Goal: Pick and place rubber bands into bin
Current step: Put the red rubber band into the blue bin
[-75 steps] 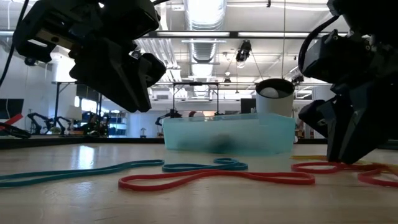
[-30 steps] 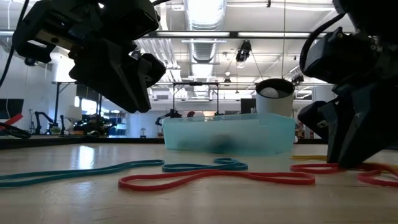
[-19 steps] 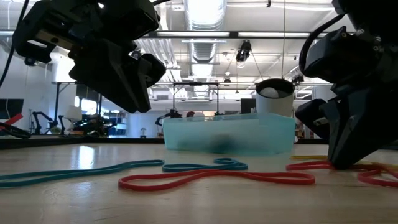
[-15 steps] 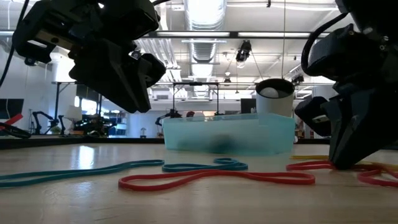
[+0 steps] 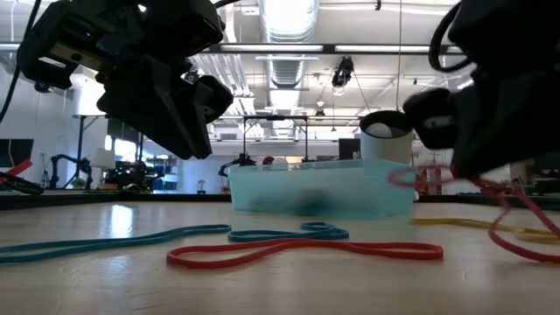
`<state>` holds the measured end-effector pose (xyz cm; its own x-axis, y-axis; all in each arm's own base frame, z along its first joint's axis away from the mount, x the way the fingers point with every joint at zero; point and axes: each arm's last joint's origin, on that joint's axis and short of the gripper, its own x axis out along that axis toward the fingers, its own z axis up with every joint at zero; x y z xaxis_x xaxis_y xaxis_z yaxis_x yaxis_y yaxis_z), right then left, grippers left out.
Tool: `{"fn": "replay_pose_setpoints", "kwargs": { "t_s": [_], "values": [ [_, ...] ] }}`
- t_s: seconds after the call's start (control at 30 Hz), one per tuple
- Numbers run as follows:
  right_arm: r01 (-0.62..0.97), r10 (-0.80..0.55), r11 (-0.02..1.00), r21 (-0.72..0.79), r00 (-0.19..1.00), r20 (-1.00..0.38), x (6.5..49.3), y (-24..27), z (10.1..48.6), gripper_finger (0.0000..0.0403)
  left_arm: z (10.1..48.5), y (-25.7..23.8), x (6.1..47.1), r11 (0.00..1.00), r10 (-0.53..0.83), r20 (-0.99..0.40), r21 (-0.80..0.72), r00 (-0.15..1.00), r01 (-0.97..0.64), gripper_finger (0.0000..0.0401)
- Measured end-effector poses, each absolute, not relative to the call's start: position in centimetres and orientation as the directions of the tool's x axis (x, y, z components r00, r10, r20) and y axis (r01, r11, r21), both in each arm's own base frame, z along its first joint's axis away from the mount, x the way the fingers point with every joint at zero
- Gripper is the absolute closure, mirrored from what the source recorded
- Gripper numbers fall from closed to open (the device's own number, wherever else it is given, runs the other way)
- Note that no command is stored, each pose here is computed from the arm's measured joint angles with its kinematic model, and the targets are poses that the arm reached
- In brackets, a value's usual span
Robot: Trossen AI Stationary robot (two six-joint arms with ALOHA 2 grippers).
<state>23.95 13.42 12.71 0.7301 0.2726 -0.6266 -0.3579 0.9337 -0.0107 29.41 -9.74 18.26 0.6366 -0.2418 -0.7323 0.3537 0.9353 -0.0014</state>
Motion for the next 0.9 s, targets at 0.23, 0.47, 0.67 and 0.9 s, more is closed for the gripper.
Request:
{"fn": "replay_pose_setpoints", "kwargs": {
  "t_s": [0.23,0.47,0.67,0.9],
  "values": [
    [-0.417,0.304,0.903,-0.101,0.787,-0.536,23.9,13.3,15.1,0.0394,18.2,-9.7,29.4,0.935,-0.241,-0.732,-0.001,0.637,0.353,0.0316],
    [-0.428,0.304,0.879,-0.209,0.843,-0.443,23.3,12.9,17.8,0.0394,18.3,-9.8,29.5,0.935,-0.244,-0.725,0.000,0.645,0.354,0.0316],
    [-0.426,0.323,0.853,-0.301,0.885,-0.337,22.5,12.4,20.6,0.0394,18.4,-9.8,29.6,0.935,-0.247,-0.714,0.001,0.655,0.355,0.0316],
    [-0.260,0.186,0.891,-0.371,0.957,-0.224,21.5,11.3,23.2,0.0394,18.4,-9.8,29.6,0.935,-0.247,-0.714,0.002,0.655,0.354,0.0316]
  ]
}}
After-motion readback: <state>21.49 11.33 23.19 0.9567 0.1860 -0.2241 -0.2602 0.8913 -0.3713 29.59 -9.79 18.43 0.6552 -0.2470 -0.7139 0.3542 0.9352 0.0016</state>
